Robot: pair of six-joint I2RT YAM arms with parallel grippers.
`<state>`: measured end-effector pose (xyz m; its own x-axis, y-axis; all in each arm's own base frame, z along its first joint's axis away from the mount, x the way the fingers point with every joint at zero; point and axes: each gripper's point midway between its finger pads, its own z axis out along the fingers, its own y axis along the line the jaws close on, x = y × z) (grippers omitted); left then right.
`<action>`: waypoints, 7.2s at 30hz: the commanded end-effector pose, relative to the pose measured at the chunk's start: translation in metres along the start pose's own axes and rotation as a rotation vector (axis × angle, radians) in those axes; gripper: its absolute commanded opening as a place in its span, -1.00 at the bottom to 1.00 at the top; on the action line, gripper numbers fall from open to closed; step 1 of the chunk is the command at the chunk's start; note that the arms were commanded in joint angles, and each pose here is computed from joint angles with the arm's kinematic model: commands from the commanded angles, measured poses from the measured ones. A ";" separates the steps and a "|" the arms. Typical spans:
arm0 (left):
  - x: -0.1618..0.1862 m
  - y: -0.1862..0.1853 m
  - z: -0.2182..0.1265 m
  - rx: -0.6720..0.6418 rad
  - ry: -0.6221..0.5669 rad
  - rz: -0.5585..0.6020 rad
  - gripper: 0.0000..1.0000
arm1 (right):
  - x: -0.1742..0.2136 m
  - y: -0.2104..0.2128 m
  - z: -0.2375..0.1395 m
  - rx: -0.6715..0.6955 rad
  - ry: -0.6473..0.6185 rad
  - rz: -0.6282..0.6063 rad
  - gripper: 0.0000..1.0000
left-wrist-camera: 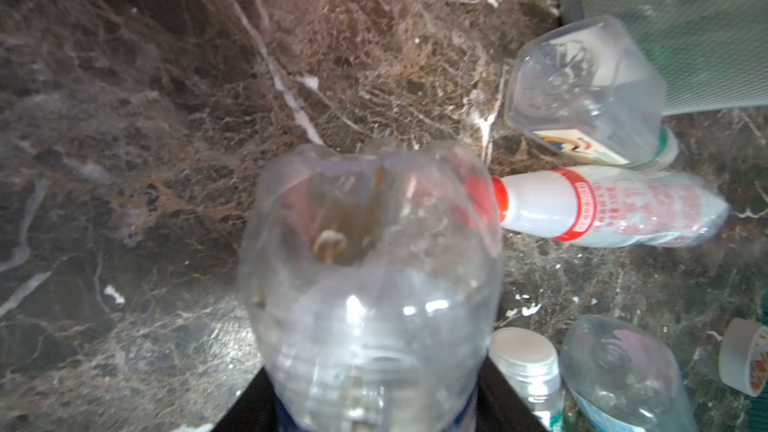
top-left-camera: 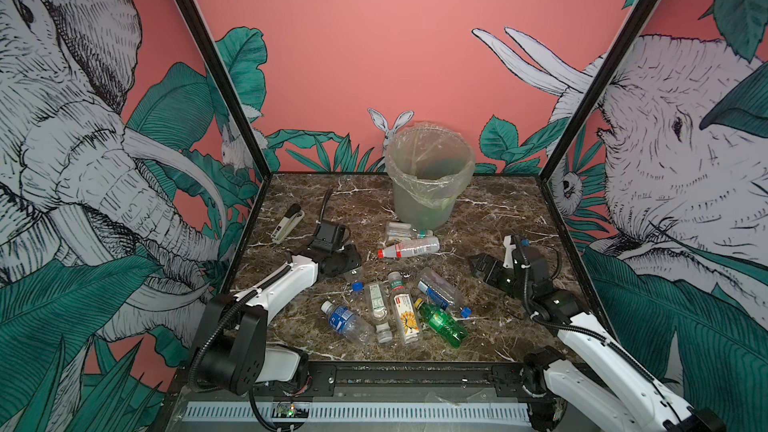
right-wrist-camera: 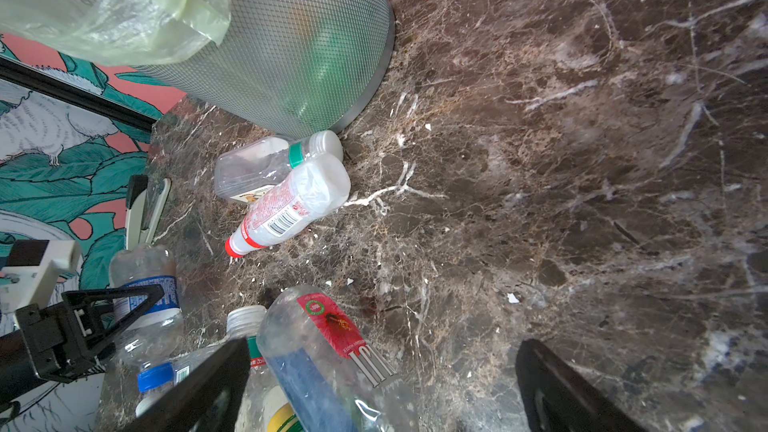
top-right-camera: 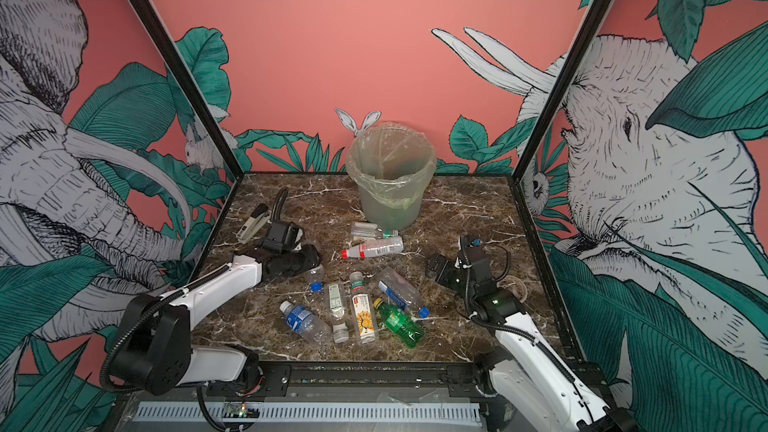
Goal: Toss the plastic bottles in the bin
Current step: 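Lift the blue-label bottle with the left gripper toward the bin, then open the left gripper above the bin to drop the bottle, then withdraw the left gripper from the bin while the right moves over the pile, then lower the right gripper and close it on the clear red-label bottle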
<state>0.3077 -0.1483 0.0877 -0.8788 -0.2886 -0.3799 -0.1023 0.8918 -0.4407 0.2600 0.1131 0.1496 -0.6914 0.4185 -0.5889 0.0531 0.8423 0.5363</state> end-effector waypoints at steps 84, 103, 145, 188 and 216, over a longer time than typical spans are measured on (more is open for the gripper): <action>-0.255 -0.339 -0.137 0.851 -0.417 0.131 0.99 | 0.003 -0.007 0.006 -0.002 0.004 0.179 0.98; -0.209 -0.290 -0.295 0.854 -0.705 0.364 0.99 | -0.002 -0.001 -0.013 0.008 0.020 0.018 0.99; -0.046 -0.066 -0.153 0.279 -0.285 0.139 0.99 | 0.066 0.048 -0.001 0.004 0.230 -0.396 0.98; -0.024 0.022 -0.105 -0.003 -0.261 0.024 0.99 | 0.106 0.063 0.066 0.045 0.437 -0.759 0.99; -0.020 0.028 -0.095 -0.003 -0.237 0.005 0.99 | 0.095 0.029 0.093 0.255 0.442 -0.783 0.86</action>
<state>0.2785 -0.0868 0.1629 -0.7518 -0.3457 -0.5615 -0.0902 0.8974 -0.4318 0.2622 0.2209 0.0561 -0.7893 -0.4460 -0.4220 -0.4591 0.8851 -0.0766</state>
